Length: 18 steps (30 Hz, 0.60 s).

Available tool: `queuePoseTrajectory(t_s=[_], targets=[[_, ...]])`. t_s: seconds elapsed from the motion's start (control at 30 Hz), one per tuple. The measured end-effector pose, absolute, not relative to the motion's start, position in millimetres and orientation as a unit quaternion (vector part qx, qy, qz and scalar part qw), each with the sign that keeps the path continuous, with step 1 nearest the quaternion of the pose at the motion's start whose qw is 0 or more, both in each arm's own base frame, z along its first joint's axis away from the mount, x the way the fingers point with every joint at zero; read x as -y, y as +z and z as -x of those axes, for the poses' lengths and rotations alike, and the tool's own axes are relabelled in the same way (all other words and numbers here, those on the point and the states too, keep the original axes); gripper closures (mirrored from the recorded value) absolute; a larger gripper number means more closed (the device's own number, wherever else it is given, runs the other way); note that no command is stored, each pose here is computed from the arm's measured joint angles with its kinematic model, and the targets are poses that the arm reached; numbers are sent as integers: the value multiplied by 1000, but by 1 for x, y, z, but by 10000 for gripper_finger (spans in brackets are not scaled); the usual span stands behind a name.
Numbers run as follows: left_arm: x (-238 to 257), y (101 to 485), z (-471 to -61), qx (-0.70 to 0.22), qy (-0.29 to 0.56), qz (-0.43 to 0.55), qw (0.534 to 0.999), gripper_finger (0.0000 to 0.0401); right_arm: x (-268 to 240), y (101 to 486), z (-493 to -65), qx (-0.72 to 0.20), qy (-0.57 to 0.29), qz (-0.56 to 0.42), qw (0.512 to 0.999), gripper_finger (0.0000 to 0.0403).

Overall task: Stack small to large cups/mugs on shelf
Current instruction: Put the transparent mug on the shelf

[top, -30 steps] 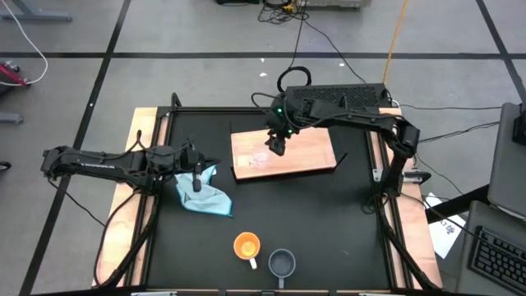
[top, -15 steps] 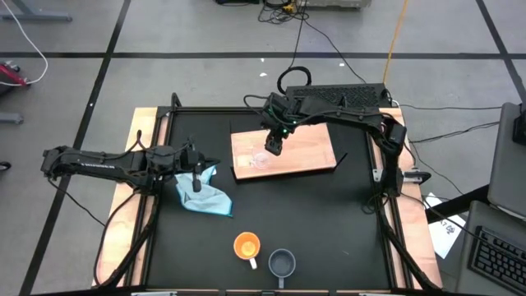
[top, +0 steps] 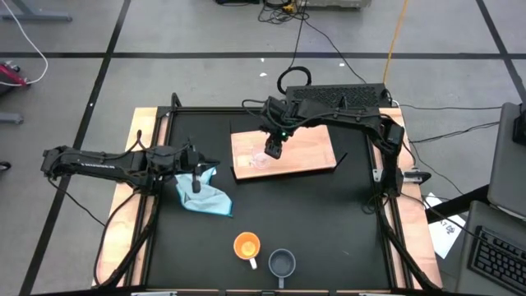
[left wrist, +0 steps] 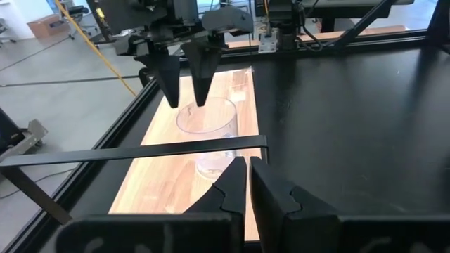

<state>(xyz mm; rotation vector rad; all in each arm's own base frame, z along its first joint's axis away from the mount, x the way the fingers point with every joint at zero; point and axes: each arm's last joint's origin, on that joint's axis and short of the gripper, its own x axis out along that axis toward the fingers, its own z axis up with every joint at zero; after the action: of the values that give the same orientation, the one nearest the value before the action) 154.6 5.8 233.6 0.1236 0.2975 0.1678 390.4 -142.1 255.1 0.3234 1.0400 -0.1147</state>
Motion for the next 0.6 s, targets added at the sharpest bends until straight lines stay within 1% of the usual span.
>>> queuePoseTrajectory(t_s=[0.2,0.3,0.43,0.6], targets=[[-6,233,-154,-152,83,-61,983,378,143,251,-393,-495,-54,-152,854,203],[-6,233,-154,-153,83,-61,983,377,143,251,-393,-498,-50,-146,854,212],[-6,233,-154,-153,83,-61,983,377,140,251,-395,-492,-38,-126,861,234],[-6,233,-154,-153,83,-61,983,377,138,252,-397,-487,-27,-108,866,275]])
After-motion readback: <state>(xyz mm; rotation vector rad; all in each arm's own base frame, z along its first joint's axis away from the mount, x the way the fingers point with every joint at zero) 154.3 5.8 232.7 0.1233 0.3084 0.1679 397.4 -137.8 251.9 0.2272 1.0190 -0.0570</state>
